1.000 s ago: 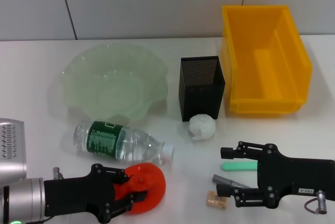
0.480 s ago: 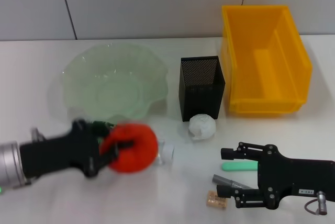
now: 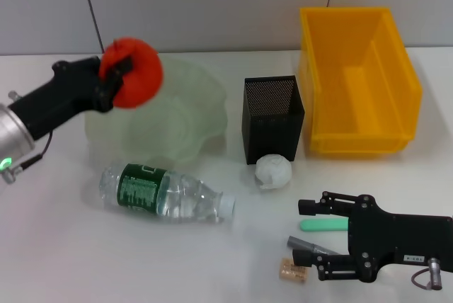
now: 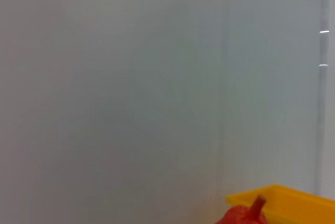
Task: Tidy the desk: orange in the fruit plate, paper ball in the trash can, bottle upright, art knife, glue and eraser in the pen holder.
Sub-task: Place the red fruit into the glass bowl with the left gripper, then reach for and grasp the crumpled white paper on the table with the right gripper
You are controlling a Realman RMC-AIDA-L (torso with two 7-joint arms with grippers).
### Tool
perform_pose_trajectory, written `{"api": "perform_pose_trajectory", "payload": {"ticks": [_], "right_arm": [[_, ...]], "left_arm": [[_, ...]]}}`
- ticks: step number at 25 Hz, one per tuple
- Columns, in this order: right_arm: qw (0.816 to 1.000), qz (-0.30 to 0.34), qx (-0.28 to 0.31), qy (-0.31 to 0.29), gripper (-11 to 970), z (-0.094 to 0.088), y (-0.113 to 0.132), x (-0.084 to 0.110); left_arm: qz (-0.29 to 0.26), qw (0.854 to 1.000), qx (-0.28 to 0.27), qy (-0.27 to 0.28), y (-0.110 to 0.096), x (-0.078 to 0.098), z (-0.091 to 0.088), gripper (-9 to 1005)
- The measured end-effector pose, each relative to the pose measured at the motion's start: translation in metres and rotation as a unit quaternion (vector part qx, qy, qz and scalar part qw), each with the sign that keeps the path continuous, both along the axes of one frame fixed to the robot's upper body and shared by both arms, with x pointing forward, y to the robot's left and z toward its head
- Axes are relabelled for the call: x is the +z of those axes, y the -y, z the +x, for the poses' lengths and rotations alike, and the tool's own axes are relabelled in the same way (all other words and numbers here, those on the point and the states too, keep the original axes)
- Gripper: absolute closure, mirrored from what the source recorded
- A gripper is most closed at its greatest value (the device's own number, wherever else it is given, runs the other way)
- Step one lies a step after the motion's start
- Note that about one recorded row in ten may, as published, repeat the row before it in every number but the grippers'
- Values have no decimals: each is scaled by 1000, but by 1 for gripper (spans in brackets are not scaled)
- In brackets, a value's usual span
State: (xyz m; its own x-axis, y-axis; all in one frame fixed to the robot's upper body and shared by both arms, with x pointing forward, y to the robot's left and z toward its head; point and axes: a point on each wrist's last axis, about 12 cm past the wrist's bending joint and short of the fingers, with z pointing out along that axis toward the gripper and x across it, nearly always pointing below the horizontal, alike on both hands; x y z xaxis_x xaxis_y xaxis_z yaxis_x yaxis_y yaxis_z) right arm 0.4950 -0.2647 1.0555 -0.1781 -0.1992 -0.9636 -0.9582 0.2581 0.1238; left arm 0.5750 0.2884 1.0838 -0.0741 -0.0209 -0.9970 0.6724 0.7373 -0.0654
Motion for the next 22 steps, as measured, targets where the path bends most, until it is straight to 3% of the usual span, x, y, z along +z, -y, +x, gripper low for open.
{"api": "perform_pose_trajectory", "payload": {"ticks": [6, 12, 17, 22], "right_arm": [[1000, 0, 0, 1, 175, 1, 0, 1], [1000, -2, 1, 1, 174, 1, 0, 1], [1000, 0, -3, -1, 174, 0, 2, 0], [1000, 0, -10, -11, 174, 2, 4, 2]], "left_arm": [[36, 999, 21, -28, 13, -7, 18, 922], [54, 998, 19, -25, 23, -15, 18, 934], [58, 998, 12, -22, 25, -15, 18, 727], [48, 999, -1, -17, 18, -17, 6, 593]]}}
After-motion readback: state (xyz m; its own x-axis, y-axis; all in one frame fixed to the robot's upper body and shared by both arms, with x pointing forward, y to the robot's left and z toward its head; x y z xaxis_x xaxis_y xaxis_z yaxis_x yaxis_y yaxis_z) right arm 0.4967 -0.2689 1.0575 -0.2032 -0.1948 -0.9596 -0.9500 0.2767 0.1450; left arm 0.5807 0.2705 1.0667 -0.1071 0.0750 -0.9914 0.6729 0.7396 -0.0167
